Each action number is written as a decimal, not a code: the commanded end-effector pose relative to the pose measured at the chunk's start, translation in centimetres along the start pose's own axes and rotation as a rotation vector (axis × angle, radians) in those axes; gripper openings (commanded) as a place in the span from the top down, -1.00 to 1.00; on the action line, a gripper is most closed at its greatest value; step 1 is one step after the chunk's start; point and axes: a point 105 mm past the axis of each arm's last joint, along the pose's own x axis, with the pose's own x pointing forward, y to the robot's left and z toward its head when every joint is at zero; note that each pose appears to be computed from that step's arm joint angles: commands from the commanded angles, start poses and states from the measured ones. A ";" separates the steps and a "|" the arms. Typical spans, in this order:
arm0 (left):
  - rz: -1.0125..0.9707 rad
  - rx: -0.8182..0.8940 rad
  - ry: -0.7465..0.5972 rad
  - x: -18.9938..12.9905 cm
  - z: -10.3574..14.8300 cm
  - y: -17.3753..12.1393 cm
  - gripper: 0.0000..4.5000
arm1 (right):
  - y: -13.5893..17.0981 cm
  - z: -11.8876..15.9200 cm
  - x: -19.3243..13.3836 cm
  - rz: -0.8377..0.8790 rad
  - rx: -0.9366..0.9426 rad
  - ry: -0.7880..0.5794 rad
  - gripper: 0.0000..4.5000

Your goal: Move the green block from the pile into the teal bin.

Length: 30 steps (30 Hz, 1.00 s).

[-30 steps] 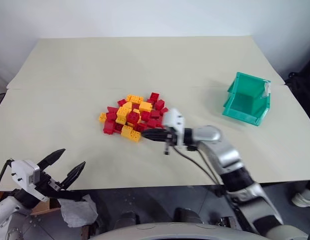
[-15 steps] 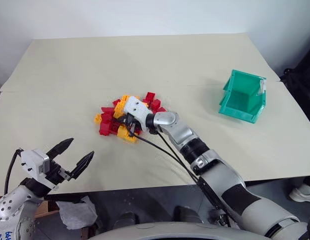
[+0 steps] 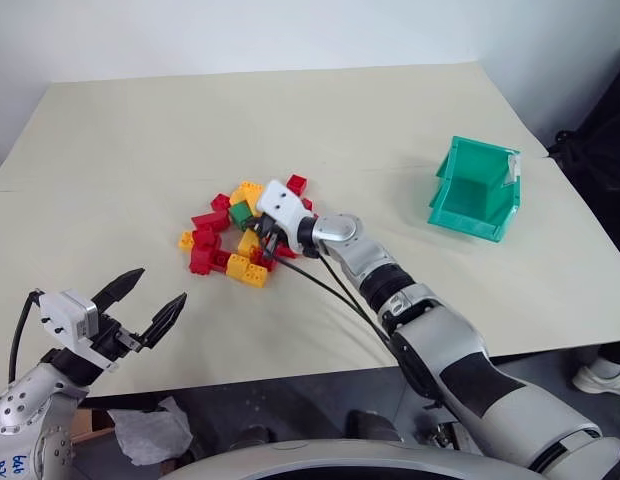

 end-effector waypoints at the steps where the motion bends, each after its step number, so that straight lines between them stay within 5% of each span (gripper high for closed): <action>1: -0.005 0.019 -0.016 -0.1 0.8 0.0 -1.00 | 2.9 -0.3 -0.1 0.201 -0.013 0.034 0.98; 8: -0.008 0.016 -0.013 -0.2 0.9 -0.1 -1.00 | 3.9 0.7 -3.4 0.350 0.037 0.036 0.98; 15: 0.007 0.009 -0.027 -0.3 1.3 0.3 -1.00 | 0.5 3.0 -4.7 0.209 0.169 -0.064 0.98; 21: -0.001 0.022 -0.033 0.2 1.7 0.4 -1.00 | -0.7 3.6 -5.0 0.145 0.174 -0.099 0.28; 26: -0.030 0.052 -0.011 0.6 2.0 1.1 -1.00 | -2.8 2.9 -11.3 0.022 0.122 -0.276 -0.50; 30: -0.036 0.057 -0.004 0.9 2.1 1.8 -1.00 | -3.0 0.6 -15.4 -0.052 0.113 -0.254 -0.99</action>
